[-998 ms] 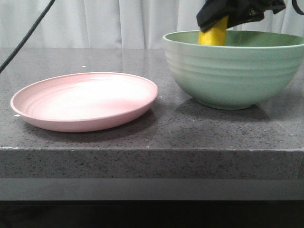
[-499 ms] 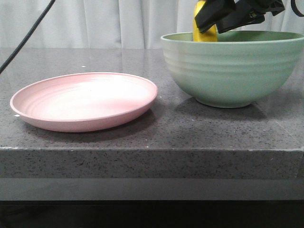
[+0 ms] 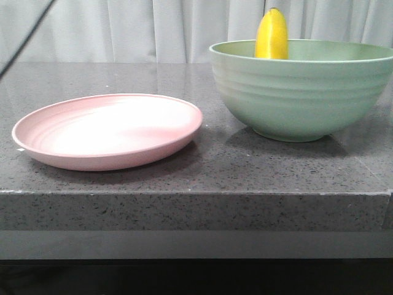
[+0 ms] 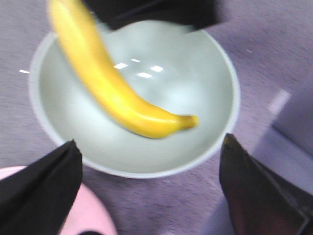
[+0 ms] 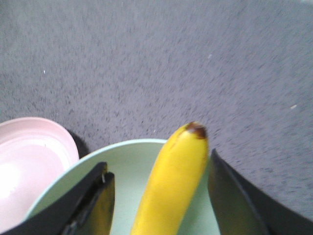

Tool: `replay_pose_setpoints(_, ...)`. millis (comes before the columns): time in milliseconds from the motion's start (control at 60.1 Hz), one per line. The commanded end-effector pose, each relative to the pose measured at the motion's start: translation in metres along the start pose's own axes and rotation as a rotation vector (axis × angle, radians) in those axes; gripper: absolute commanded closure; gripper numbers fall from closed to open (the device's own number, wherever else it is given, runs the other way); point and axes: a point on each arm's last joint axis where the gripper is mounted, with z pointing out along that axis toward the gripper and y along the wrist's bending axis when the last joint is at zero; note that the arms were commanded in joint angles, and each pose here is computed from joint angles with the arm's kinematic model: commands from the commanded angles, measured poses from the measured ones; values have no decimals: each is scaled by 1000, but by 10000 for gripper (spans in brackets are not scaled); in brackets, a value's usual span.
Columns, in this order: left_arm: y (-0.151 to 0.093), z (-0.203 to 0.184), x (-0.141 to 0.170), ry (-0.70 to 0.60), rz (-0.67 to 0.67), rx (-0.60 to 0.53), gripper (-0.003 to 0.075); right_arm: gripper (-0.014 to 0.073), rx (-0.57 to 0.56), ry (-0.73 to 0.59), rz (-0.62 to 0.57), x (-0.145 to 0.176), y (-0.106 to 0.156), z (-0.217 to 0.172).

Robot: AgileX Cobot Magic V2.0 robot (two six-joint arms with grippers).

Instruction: Transfer banana from pink plate to green bowl

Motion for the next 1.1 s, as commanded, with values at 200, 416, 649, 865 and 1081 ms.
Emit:
replay_pose_setpoints(200,64,-98,-21,-293,-80,-236,288,380,65,-250,-68,-22,36,-96)
replay_pose_setpoints(416,80,-134,12,-336,-114,-342,629,671,67,-309,-79,10,62,-137)
replay_pose_setpoints(649,67,-149,67,-415,-106,-344,741,663,87,-413,5,57,78,-163)
replay_pose_setpoints(865,53,-160,136,-458,-98,-344,741,664,126,-528,24,113,92,-189)
replay_pose_setpoints(1081,40,-171,195,-517,-96,-341,741,664,118,-581,-5,164,103,-197)
